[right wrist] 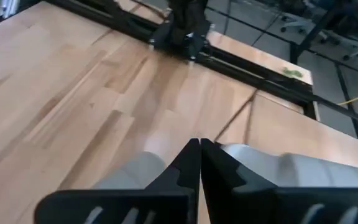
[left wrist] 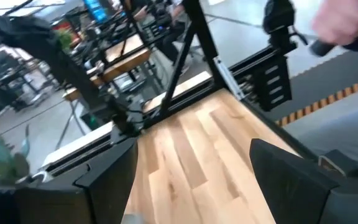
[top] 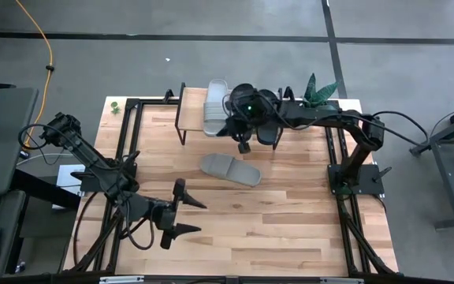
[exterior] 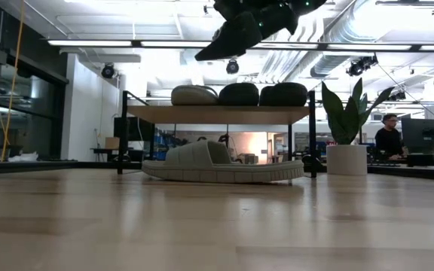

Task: Pick and place slides into the shelf
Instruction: Put the white slide on the shelf

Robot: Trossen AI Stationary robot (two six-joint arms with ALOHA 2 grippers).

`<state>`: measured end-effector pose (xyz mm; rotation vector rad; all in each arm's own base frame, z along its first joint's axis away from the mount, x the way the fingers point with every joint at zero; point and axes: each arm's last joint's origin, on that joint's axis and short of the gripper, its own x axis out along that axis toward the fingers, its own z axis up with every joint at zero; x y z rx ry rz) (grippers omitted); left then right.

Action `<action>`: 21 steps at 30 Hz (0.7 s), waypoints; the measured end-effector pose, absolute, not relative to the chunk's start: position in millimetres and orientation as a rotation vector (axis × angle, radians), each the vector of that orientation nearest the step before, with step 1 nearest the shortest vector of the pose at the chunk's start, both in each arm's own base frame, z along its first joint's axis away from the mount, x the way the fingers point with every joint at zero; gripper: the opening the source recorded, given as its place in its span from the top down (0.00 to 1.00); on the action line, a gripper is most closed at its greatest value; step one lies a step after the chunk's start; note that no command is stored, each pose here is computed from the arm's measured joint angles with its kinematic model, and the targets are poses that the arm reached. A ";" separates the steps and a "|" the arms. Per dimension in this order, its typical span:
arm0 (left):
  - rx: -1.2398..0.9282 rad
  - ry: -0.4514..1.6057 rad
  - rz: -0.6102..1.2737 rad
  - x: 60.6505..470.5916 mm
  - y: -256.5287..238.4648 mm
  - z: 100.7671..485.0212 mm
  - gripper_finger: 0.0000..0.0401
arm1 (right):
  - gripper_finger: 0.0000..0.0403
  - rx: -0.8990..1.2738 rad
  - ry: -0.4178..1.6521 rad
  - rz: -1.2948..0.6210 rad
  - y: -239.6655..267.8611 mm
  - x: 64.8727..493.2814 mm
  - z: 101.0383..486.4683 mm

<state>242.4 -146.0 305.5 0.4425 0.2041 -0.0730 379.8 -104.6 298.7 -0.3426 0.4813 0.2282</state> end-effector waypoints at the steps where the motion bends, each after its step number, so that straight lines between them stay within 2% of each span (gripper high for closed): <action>1: 0.443 0.207 -0.059 242.4 -145.6 305.4 0.26 | 1.00 -0.348 0.488 0.233 -99.1 381.1 298.2; 11: 0.466 0.348 0.145 237.4 -136.6 292.3 0.26 | 1.00 -0.340 0.586 0.144 -52.7 388.2 294.6; 21: 0.444 0.481 0.249 224.4 -125.7 281.8 0.26 | 1.00 -0.236 0.631 0.252 -28.5 386.6 289.8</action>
